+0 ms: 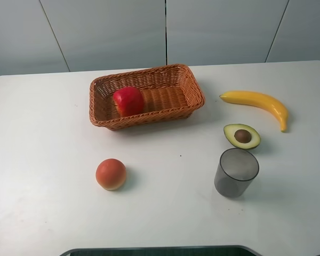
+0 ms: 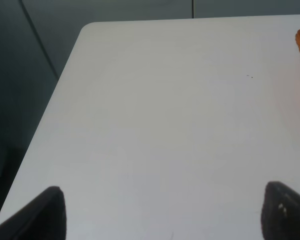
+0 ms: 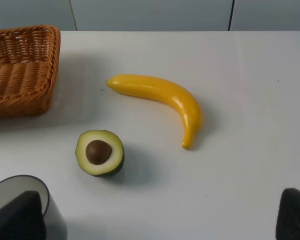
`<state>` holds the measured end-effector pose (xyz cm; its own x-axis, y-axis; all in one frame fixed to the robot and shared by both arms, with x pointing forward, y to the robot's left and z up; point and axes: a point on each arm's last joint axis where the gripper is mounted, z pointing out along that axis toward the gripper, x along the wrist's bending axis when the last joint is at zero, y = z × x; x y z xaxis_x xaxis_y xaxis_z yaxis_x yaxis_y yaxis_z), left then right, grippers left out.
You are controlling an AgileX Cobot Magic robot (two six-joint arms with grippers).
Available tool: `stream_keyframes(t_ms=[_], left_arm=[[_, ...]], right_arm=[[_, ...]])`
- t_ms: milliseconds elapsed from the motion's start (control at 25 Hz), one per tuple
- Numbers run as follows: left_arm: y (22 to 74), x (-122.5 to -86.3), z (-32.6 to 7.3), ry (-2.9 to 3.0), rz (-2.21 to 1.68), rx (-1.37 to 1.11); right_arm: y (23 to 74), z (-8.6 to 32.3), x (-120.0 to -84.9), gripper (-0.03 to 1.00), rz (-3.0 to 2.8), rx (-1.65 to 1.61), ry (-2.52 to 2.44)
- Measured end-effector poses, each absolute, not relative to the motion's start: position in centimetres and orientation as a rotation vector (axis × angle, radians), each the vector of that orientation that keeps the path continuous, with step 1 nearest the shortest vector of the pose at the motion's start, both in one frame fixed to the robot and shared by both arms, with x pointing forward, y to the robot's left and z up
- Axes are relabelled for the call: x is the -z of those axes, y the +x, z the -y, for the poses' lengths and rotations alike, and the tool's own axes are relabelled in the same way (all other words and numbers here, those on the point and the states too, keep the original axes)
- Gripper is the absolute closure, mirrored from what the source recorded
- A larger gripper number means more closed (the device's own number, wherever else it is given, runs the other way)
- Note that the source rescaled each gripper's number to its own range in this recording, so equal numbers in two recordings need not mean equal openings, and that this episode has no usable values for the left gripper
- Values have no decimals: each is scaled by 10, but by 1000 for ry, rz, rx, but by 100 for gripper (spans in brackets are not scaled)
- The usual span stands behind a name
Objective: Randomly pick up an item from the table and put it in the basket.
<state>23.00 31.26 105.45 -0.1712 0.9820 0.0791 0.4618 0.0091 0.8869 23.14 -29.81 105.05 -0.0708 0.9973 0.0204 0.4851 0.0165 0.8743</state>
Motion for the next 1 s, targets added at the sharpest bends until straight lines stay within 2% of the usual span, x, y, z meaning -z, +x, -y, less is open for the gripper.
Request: stream_keyframes(t_ms=[1000], left_arm=[[230,-1055,-313,1492,-1689,-1111]], right_arm=[[231,298,-1051,0,-1632,-982,1539]])
